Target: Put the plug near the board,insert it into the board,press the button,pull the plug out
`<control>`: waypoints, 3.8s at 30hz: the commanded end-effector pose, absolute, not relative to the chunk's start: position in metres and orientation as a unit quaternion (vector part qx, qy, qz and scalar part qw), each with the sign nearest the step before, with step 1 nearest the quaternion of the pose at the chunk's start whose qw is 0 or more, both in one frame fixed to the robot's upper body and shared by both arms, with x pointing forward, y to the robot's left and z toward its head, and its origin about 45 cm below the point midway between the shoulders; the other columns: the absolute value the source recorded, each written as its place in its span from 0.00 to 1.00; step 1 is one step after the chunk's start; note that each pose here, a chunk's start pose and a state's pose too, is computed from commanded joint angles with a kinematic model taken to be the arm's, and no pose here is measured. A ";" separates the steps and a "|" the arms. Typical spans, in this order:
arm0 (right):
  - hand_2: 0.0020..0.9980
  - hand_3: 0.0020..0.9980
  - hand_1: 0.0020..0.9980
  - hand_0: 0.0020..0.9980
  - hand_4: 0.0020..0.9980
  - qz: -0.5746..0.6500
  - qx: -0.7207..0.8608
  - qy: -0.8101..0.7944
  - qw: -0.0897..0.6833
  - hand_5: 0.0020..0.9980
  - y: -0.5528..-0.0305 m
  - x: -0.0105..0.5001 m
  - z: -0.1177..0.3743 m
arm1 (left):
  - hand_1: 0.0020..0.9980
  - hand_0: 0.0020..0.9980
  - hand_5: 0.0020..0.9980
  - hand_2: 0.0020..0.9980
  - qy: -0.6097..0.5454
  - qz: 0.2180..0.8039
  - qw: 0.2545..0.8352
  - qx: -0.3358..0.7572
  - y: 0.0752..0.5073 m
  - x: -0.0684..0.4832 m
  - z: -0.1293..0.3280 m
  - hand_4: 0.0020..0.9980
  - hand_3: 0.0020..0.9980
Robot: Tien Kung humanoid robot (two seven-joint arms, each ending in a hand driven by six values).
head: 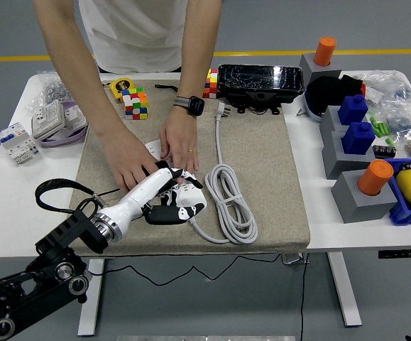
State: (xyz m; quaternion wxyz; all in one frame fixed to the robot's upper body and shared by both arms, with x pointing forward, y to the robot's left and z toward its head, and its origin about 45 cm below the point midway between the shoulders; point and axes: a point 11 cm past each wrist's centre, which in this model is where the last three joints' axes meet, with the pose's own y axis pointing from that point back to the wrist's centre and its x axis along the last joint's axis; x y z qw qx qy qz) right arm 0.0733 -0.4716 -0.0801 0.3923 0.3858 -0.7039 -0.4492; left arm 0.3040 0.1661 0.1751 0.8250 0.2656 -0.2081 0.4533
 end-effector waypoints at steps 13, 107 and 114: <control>0.68 0.62 0.67 0.58 0.98 -0.449 0.386 -0.705 0.392 0.52 -0.472 0.074 -0.080 | 0.06 0.10 0.34 0.15 -0.208 0.452 0.824 0.271 0.167 0.304 0.174 0.79 0.62; 0.68 0.62 0.67 0.58 0.98 -0.449 0.387 -0.703 0.393 0.52 -0.471 0.074 -0.080 | 0.06 0.07 0.39 0.13 -0.237 0.409 0.785 0.401 0.180 0.305 0.136 0.82 0.74; 0.68 0.62 0.67 0.58 0.98 -0.448 0.388 -0.703 0.392 0.52 -0.471 0.075 -0.080 | 0.07 0.07 0.39 0.13 -0.238 0.408 0.779 0.413 0.185 0.306 0.129 0.82 0.74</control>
